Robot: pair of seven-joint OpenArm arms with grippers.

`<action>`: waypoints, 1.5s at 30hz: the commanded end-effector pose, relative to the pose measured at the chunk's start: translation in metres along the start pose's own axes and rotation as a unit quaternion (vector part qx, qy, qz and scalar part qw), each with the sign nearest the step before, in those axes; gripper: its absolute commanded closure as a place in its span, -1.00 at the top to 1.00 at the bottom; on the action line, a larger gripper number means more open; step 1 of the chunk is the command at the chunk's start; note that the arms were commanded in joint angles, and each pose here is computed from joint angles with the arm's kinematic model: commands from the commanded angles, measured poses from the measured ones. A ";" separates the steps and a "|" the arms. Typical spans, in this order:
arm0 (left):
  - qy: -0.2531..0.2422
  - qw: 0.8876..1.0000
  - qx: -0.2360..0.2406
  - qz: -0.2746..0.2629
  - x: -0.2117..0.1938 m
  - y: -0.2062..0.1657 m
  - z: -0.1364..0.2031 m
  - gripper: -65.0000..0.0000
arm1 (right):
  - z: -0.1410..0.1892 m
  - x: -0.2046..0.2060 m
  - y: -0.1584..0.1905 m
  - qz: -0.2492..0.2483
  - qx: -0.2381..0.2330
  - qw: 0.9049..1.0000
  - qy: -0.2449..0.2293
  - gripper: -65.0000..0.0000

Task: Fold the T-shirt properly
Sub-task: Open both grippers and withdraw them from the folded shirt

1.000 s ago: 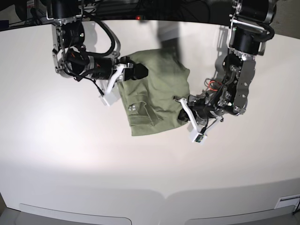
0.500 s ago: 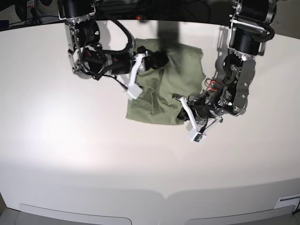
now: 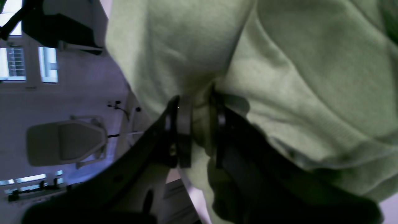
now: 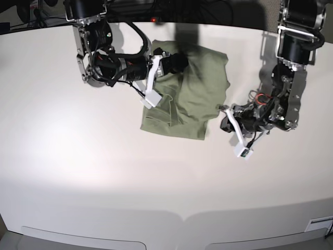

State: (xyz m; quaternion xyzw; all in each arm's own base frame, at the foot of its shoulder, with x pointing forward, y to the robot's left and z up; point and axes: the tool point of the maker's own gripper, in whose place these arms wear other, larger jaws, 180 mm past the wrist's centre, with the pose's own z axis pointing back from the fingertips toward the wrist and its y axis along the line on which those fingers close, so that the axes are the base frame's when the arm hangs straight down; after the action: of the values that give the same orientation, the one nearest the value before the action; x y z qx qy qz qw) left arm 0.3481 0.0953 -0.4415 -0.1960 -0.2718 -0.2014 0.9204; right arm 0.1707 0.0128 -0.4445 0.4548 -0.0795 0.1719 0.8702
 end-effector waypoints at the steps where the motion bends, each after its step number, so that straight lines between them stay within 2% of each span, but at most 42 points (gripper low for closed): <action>1: 0.012 1.000 0.012 -0.007 0.001 0.010 0.007 -1.00 | 0.000 -0.010 -0.010 -0.002 -0.024 1.000 0.019 -0.66; 7: 0.022 1.000 0.017 0.001 -0.005 0.022 0.016 -1.00 | 0.010 -0.004 -0.024 0.008 -0.052 0.999 0.009 -0.66; 11: 0.022 1.000 0.017 0.001 -0.005 0.022 0.015 -1.00 | 0.026 0.000 -0.044 0.026 -0.093 0.995 0.024 -0.66; 17: 0.020 1.000 0.018 0.000 -0.003 0.023 0.016 -1.00 | 0.054 0.034 -0.060 0.057 -0.124 0.991 0.003 -0.66; 29: 0.000 1.000 0.020 -0.008 0.008 0.022 0.018 -1.00 | 0.074 0.082 -0.025 0.150 -0.136 0.978 -0.043 -0.66; 32: -0.027 0.998 0.049 -0.034 0.028 0.026 0.025 -1.00 | 0.082 0.096 -0.009 0.183 -0.138 0.971 -0.064 -0.66; 35: -0.068 0.988 0.133 -0.043 0.057 0.046 0.043 -1.00 | 0.096 0.116 0.009 0.225 -0.151 0.957 -0.100 -0.66; 38: -0.105 0.971 0.206 -0.054 0.085 0.056 0.069 -1.00 | 0.125 0.145 0.020 0.267 -0.193 0.929 -0.166 -0.66; 40: -0.124 0.964 0.224 -0.065 0.100 0.054 0.087 -1.00 | 0.149 0.160 0.027 0.288 -0.225 0.909 -0.203 -0.66; 42: -0.138 0.958 0.240 -0.077 0.111 0.052 0.107 -1.00 | 0.174 0.168 0.033 0.297 -0.249 0.892 -0.234 -0.66; 45: -0.146 0.948 0.262 -0.103 0.108 0.052 0.134 -1.00 | 0.208 0.167 0.035 0.292 -0.280 0.874 -0.268 -0.66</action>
State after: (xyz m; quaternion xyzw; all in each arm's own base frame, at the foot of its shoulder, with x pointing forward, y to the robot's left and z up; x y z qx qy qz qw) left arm 0.3939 0.1704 -0.3001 0.0487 -0.4490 -0.1876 0.8723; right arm 0.3139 -0.1043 -0.2616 0.1728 -0.4648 0.2537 0.8305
